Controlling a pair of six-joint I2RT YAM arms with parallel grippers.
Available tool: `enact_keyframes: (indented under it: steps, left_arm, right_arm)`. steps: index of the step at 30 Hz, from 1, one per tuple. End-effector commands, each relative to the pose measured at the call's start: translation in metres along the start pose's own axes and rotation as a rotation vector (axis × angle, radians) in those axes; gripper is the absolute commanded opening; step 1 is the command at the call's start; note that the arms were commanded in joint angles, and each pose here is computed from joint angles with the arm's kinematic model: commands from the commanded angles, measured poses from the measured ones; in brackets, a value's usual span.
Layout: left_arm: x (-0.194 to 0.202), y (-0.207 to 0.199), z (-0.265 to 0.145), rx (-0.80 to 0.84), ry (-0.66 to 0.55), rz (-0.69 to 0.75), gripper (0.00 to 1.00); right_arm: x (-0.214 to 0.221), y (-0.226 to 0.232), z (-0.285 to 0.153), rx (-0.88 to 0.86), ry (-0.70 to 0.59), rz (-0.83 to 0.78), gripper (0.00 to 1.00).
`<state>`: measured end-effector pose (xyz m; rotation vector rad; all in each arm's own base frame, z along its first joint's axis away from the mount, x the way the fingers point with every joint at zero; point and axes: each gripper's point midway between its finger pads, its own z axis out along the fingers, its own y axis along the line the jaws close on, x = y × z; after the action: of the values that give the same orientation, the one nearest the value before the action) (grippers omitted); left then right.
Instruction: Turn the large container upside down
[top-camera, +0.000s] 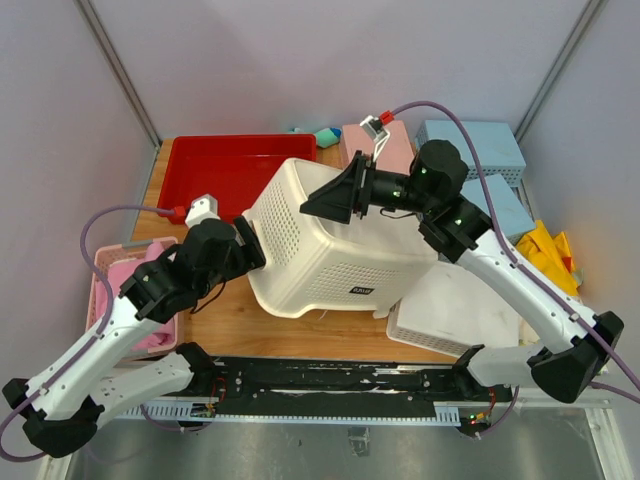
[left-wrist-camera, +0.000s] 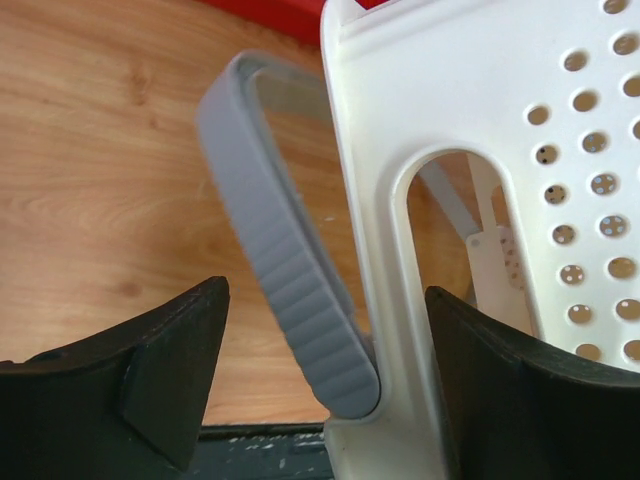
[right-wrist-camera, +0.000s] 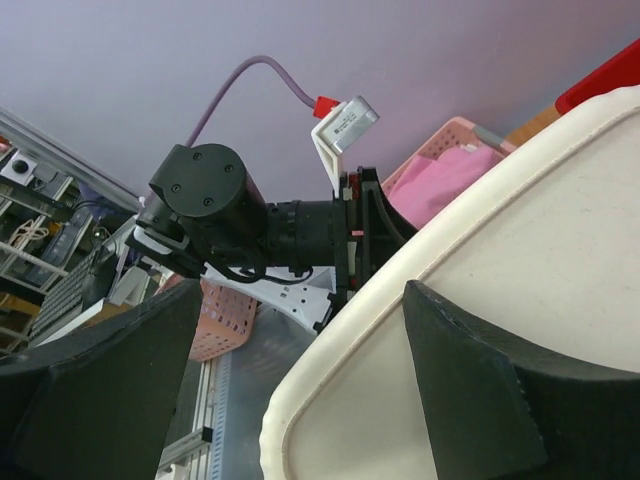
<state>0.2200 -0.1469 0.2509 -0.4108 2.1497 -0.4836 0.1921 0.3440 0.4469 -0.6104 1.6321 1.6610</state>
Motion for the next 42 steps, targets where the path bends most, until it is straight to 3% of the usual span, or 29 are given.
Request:
enact_keyframes:
  steps: [1,5,12,26,31,34,42]
  left_arm:
    - [0.028,0.004,-0.010,0.046,0.106,0.085,0.88]
    - [0.043,0.026,-0.015,0.002,0.137,0.063,0.99]
    - [0.042,0.048,-0.035,-0.033,0.121,-0.016,0.99]
    - [0.013,0.078,-0.056,-0.112,-0.036,-0.111,0.99]
    - [-0.008,0.051,-0.067,0.093,-0.130,-0.175,0.99]
    - [-0.022,0.041,-0.081,0.194,-0.184,-0.293,0.99]
    - [-0.020,0.027,-0.091,0.290,-0.130,-0.545,0.98]
  right_arm:
    - [0.048,0.032,0.022,-0.195,0.145,0.056,0.83]
    - [0.073,0.019,0.033,-0.186,0.195,0.114,0.82]
    - [0.105,0.009,0.047,-0.181,0.261,0.177,0.82]
    - [0.135,-0.005,0.066,-0.164,0.328,0.236,0.82]
    - [0.141,-0.014,0.066,-0.134,0.330,0.251,0.82]
    - [0.146,-0.021,0.067,-0.110,0.335,0.256,0.82]
    - [0.161,-0.039,0.067,-0.062,0.354,0.282,0.81]
